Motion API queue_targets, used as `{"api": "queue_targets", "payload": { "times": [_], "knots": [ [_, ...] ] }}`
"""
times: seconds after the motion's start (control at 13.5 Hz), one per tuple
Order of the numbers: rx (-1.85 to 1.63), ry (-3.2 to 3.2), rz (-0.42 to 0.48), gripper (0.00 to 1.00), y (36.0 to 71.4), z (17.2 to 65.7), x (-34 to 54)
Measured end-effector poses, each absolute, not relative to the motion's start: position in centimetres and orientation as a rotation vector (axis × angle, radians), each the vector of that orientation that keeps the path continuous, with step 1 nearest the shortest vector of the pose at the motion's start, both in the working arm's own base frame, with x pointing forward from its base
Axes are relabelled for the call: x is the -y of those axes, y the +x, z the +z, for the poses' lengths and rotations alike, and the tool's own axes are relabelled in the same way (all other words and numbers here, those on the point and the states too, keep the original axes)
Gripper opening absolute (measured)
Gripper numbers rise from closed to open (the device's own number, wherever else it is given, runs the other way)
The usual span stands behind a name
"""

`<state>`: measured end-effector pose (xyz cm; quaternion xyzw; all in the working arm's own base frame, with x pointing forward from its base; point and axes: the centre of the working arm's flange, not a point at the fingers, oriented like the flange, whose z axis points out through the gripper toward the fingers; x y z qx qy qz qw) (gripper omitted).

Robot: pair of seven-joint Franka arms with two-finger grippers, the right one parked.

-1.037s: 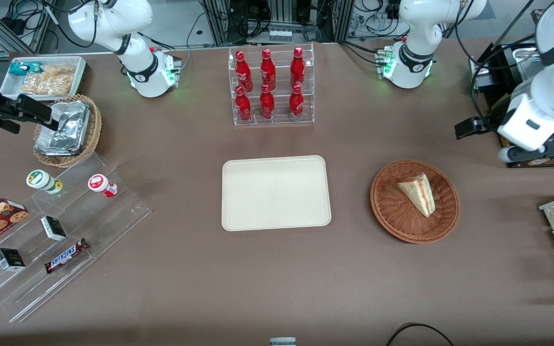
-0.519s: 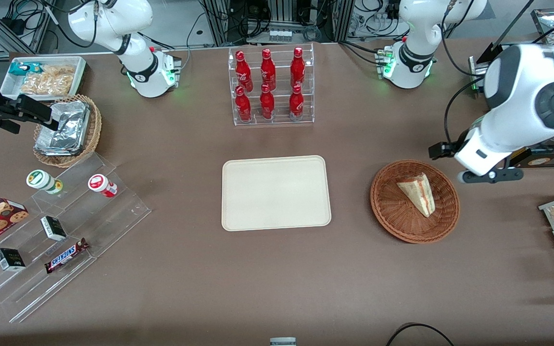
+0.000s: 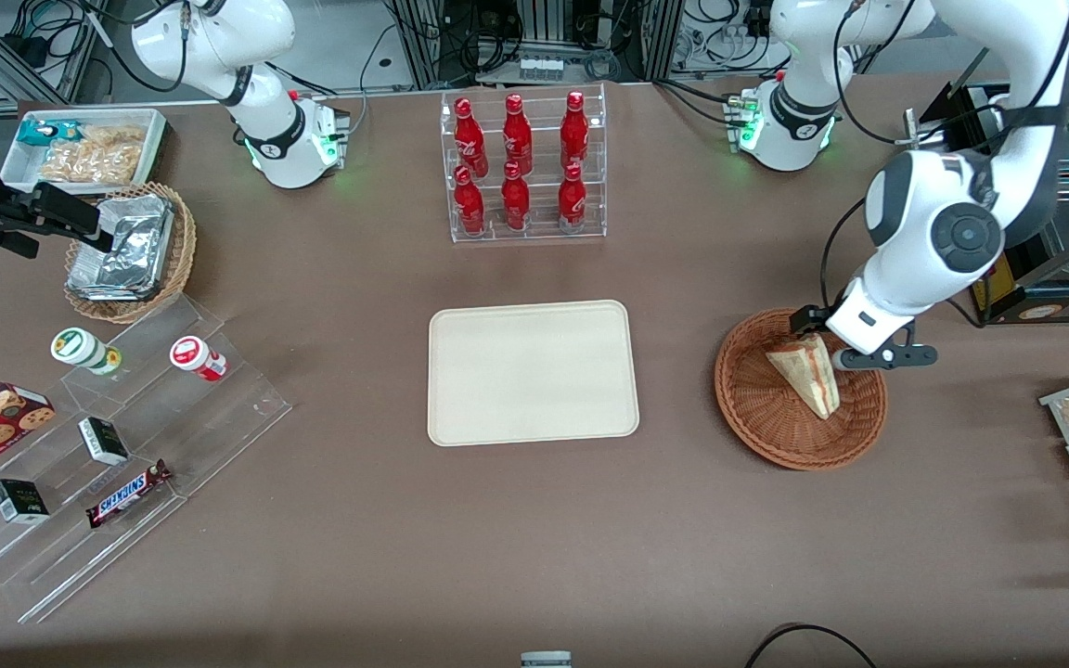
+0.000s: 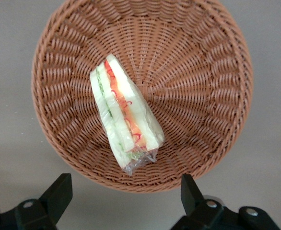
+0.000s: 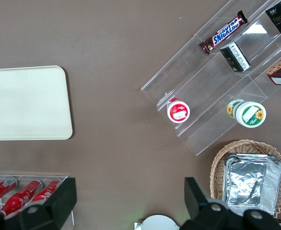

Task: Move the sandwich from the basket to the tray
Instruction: 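Lower the left gripper and close it on the wrapped sandwich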

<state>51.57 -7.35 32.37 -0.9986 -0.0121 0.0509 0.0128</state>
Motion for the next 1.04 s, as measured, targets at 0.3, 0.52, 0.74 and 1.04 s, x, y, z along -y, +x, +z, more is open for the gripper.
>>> {"api": "queue_targets", "payload": {
  "times": [0.3,0.52,0.74,1.04],
  "knots": [
    [0.286,-3.103,0.117,1.0,51.9,31.6,7.1],
    [0.68,-3.051,0.045,1.0,51.8,31.1,7.2],
    [1.006,-2.978,0.017,1.0,51.8,30.5,7.2],
    [1.086,-2.954,0.048,1.0,51.7,28.5,7.2]
  ]
}}
